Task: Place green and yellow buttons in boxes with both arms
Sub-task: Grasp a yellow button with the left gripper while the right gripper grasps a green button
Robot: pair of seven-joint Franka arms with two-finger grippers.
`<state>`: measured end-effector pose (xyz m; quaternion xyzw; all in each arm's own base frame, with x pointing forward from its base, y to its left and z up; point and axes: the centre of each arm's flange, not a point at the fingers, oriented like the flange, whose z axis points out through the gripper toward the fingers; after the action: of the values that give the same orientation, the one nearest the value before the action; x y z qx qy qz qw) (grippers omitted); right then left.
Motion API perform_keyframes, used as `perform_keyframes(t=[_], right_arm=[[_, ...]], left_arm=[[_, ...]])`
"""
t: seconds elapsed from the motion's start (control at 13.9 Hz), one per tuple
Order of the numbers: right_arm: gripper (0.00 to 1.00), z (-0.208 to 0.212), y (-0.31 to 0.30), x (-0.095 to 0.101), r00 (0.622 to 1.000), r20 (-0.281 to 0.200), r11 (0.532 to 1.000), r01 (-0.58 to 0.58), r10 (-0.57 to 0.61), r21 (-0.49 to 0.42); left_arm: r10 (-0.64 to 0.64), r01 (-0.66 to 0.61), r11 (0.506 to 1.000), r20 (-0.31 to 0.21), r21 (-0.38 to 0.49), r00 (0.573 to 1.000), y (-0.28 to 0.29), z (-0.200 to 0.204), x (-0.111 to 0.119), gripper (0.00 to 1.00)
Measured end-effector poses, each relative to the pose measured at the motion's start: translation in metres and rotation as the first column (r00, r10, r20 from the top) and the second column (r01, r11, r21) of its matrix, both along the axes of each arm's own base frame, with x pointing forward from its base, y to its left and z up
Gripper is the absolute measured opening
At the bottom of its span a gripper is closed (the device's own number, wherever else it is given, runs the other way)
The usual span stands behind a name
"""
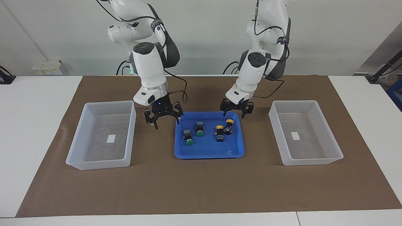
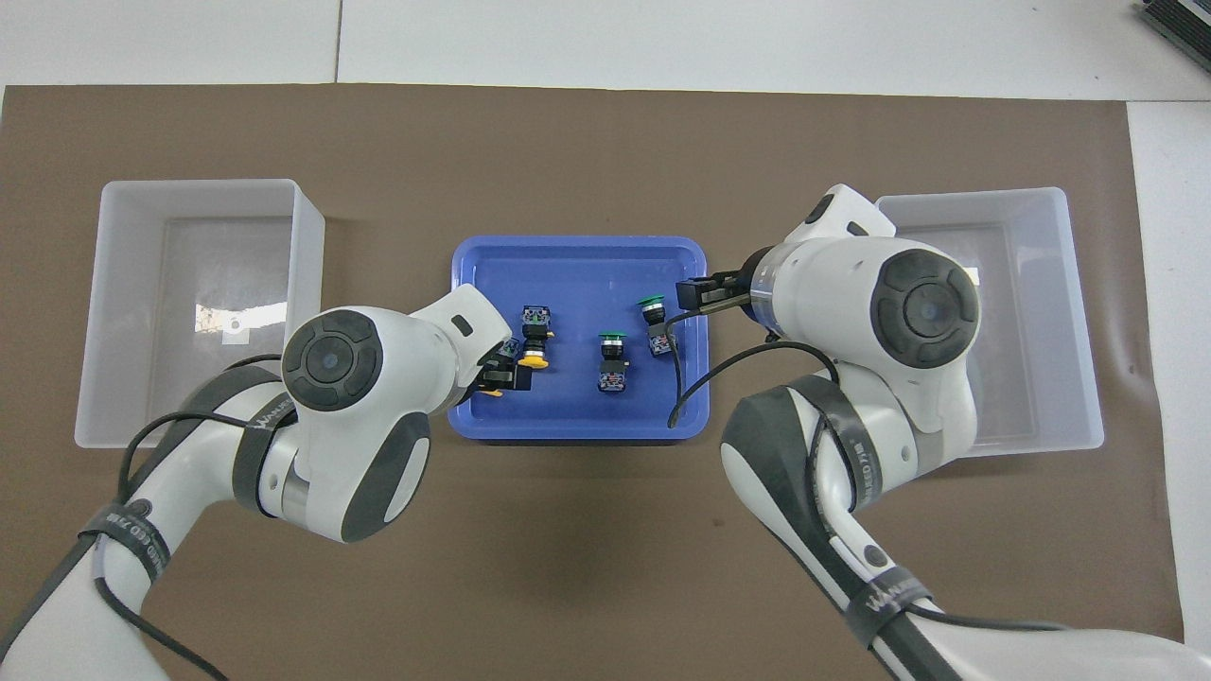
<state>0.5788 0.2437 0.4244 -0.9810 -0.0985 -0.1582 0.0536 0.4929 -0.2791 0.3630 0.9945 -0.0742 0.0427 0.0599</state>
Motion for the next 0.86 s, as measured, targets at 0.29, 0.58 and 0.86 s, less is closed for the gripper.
perform_keyframes(t=[0.29, 0.58, 0.86], right_arm=[[1.00, -0.040, 0.037, -0.005, 0.998, -0.002, 0.998, -0.057, 0.057, 0.001], [1.00, -0.072, 0.054, -0.008, 0.996, -0.014, 0.996, -0.086, 0.086, -0.007], [0.85, -0.111, 0.073, -0.022, 0.992, -0.023, 0.993, -0.121, 0.121, -0.011]], left_arm=[[-0.011, 0.011, 1.000, 0.017, 0.002, 1.000, -0.010, -0.020, 0.001, 0.86], [-0.011, 0.011, 1.000, 0.034, -0.002, 0.999, -0.012, -0.028, 0.003, 0.83], [-0.021, 0.021, 1.000, 0.053, 0.000, 0.998, -0.021, -0.049, 0.004, 0.79]])
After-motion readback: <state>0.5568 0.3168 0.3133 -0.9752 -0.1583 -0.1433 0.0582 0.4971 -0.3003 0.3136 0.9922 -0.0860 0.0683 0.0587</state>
